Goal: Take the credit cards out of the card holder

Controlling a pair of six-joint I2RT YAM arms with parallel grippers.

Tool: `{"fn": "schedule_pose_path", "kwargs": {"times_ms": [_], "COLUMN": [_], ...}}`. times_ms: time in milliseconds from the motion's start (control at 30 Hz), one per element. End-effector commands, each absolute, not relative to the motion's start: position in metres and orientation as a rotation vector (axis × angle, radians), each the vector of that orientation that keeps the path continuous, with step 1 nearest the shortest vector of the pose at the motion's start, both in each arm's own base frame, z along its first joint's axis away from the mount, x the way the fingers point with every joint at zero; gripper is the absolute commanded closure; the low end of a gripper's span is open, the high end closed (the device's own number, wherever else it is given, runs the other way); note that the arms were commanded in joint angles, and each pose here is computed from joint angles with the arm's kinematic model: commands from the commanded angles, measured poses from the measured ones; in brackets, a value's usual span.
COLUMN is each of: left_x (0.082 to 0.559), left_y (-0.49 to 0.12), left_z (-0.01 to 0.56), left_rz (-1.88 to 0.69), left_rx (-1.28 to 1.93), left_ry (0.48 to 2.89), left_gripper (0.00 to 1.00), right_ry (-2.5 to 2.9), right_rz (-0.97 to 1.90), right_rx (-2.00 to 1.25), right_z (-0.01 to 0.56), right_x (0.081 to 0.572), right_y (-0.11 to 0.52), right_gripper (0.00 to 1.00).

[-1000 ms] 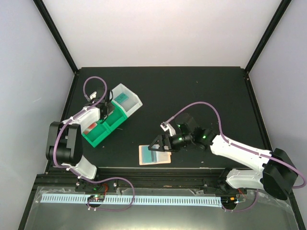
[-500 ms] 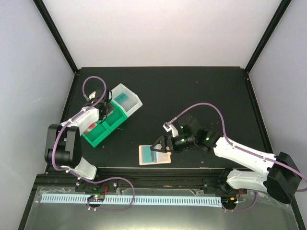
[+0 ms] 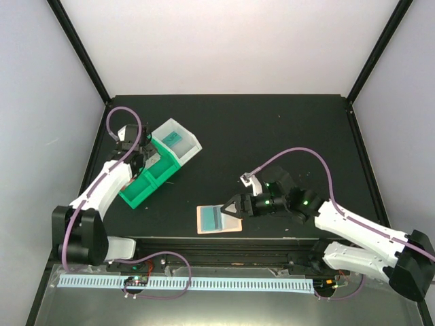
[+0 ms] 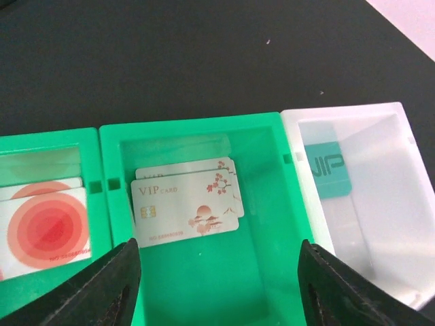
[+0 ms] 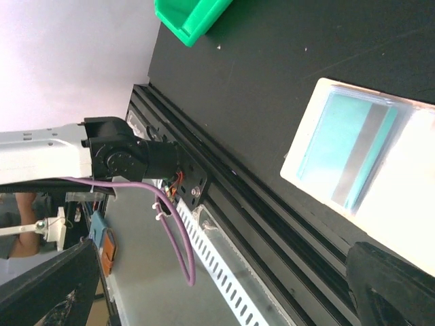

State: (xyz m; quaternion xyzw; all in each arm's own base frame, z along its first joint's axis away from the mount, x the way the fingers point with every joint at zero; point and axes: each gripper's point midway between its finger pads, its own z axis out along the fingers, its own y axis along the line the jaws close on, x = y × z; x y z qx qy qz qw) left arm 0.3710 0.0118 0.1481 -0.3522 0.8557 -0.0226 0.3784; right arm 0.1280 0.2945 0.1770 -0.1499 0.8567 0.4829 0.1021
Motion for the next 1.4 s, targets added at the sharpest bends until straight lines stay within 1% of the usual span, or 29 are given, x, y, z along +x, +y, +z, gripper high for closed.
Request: {"fn": "schedule_pose_path", "kwargs": {"times_ms": [0,233,267,433,533,600,700,833,900,967,1033,1200,1367], "left_x": [0.35,0.32,0.314,0.297,0.282,0.269,0.251,0.226,0.213,0.202,0.193,0.179,0.171], "left_y": [0.009,-0.004,-0.008,-0.039,-0.066,-0.087,-0.112,-0.136,-0.146,-0.154,-0.161,-0.176,-0.185], "left_z": [0.156,0.163,0.166,0.172,0.178,0.179,0.18,0.172,0.167,0.163,0.158,0.149,0.13], "left_rz": [-0.059,-0.157,-0.185,-0.353,-0.525,-0.669,-0.872,-1.071,-1.14,-1.18,-1.212,-1.296,-1.307], "left_rx": [-0.816,-0.739,-0.72,-0.471,-0.314,-0.215,-0.131,-0.075,-0.033,0.003,0.016,0.044,0.046], "left_ry": [2.213,2.247,2.244,2.291,2.31,2.309,2.287,2.296,2.304,2.312,2.317,2.301,2.338], "left_gripper": [0.29,0.03,0.01,0.01,0.01,0.05,0.13,0.21,0.22,0.23,0.23,0.23,0.19], "right_ry": [2.485,2.369,2.35,2.349,2.34,2.334,2.344,2.376,2.4,2.424,2.447,2.476,2.539], "right_rz": [1.339,1.237,1.221,1.124,1.118,1.127,1.139,1.187,1.215,1.23,1.228,1.244,1.212], "right_rx": [-0.404,-0.322,-0.32,-0.372,-0.342,-0.328,-0.338,-0.322,-0.302,-0.293,-0.287,-0.264,-0.278], "right_z": [0.183,0.191,0.194,0.198,0.194,0.191,0.185,0.173,0.163,0.156,0.148,0.132,0.111], "right_x": [0.136,0.148,0.15,0.151,0.153,0.155,0.155,0.155,0.155,0.157,0.158,0.161,0.157], "right_y": [0.282,0.261,0.258,0.248,0.246,0.246,0.251,0.261,0.267,0.272,0.276,0.286,0.299], "right_gripper": [0.0,0.0,0.0,0.0,0.0,0.0,0.01,0.27,0.36,0.49,0.59,0.71,0.73]}}
